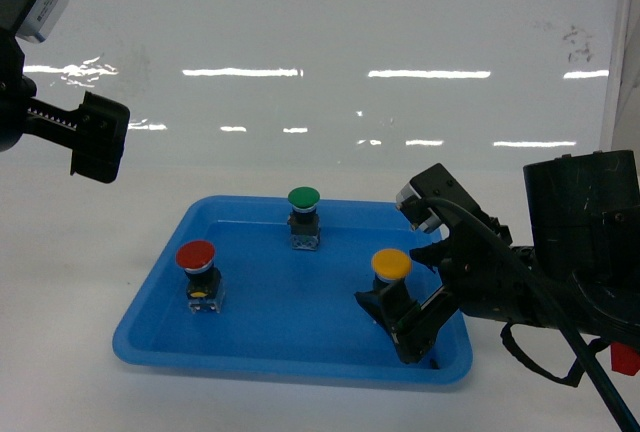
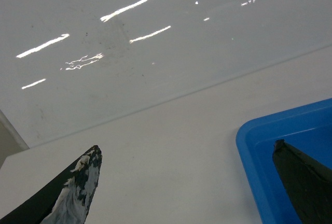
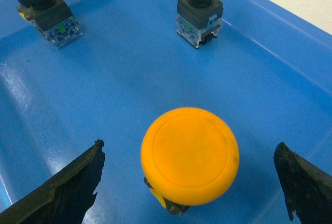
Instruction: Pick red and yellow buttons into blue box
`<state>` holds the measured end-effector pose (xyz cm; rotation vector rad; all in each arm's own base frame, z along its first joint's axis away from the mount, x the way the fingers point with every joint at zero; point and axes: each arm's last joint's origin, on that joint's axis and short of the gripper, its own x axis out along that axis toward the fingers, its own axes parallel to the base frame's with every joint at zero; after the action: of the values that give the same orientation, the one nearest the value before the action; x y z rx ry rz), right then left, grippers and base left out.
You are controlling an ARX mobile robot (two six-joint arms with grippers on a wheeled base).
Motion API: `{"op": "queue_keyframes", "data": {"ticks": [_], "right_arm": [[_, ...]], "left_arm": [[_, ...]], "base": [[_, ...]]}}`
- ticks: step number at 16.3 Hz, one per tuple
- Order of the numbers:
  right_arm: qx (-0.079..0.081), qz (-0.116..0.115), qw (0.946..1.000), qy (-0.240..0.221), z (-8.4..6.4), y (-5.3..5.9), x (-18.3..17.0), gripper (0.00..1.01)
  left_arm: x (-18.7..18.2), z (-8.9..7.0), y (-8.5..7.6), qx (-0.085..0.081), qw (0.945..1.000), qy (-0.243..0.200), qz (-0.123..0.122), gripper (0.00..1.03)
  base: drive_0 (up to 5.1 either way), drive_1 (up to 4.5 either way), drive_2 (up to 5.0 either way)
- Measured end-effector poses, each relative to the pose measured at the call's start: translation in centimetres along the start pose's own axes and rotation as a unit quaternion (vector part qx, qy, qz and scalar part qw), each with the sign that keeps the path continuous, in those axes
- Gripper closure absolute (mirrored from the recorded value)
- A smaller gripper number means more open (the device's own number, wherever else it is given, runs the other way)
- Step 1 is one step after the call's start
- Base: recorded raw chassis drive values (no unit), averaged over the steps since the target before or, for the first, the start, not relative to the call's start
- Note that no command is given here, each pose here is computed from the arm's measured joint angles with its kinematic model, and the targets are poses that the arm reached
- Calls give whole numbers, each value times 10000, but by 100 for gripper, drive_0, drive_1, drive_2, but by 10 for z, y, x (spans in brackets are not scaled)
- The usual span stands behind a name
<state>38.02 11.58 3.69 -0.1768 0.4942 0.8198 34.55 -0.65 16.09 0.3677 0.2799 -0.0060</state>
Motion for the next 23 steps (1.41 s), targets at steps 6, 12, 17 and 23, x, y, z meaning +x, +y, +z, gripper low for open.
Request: {"op": "queue_keyframes", "data": {"ticks": [6,12,17,23], "right_arm": [[60,71,9999,112,-2,0,2,3],[59,70,9999,111,-2,0,2,47],[58,70,9999,109,-2,0,2,72],[453,-60,9988,-156,16,5,-22,73]], "left_arm": [[0,0,0,14,10000,4,-1,5],[0,0,0,48,10000,1,-2,5],[0,0,0,48,10000,2,-1,5],[0,0,0,48,10000,1,-2,5]], "base": [[0,0,0],[0,0,0],[0,0,0],[0,0,0]]}}
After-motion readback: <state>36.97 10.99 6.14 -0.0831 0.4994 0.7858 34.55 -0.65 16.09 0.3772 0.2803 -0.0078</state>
